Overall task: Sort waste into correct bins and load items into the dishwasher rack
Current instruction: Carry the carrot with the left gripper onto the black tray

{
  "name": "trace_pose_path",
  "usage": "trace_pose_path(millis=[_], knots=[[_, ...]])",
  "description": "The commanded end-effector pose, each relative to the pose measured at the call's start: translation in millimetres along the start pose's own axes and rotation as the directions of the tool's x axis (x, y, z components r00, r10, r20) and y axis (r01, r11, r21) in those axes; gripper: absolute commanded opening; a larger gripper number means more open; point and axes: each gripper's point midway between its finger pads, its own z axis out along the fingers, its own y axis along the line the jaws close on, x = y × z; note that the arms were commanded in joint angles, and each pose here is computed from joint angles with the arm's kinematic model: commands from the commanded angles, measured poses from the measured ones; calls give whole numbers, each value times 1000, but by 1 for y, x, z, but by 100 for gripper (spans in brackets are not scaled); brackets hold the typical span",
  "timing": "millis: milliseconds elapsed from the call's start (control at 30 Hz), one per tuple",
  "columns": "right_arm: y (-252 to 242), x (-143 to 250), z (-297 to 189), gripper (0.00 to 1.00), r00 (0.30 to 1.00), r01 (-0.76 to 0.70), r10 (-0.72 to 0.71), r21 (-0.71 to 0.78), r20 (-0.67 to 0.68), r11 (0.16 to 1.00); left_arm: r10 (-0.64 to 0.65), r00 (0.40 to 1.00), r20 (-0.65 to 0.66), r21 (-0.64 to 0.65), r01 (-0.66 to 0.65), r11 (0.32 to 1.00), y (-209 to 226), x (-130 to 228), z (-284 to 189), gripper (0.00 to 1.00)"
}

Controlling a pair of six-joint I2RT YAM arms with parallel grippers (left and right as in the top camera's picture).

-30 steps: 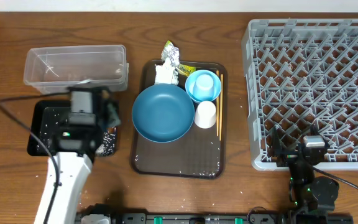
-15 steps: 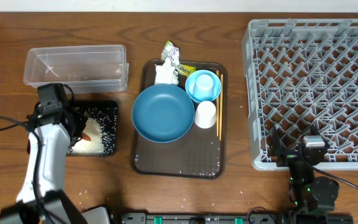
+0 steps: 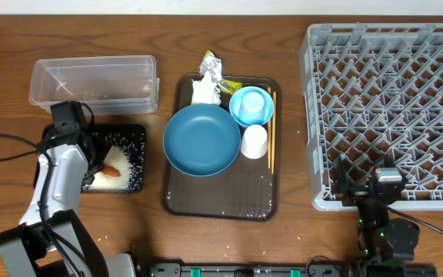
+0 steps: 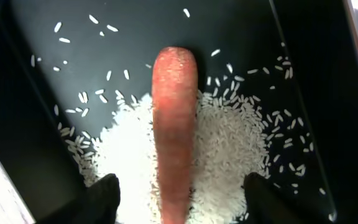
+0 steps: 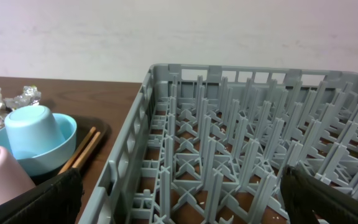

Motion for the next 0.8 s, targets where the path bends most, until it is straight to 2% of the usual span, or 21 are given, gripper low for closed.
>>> trace_pose_path(millis=[0, 133, 367, 533, 600, 767], knots=[[-1, 1, 0, 99, 1000, 7, -7, 3, -1, 1000, -11, 1000, 5, -3, 11, 1000, 1, -2, 0, 68], [-1, 1, 0, 99, 1000, 8, -8, 3, -1, 1000, -11, 1000, 13, 29, 10, 1000, -4, -5, -10, 69], [-1, 1, 0, 99, 1000, 8, -8, 3, -1, 1000, 1, 997, 77, 226, -18, 974, -25, -16, -66, 75], [-1, 1, 0, 99, 1000, 8, -8, 3, -1, 1000, -83, 985, 154, 278, 38, 960, -7, -34, -100, 76], [-1, 1, 0, 99, 1000, 7, -7, 3, -1, 1000, -146, 973, 180, 281, 91, 955, 7, -48, -106, 79], [-1, 1, 0, 99, 1000, 7, -7, 3, -1, 1000, -273, 949, 158, 196, 241, 951, 55, -61, -98, 87]])
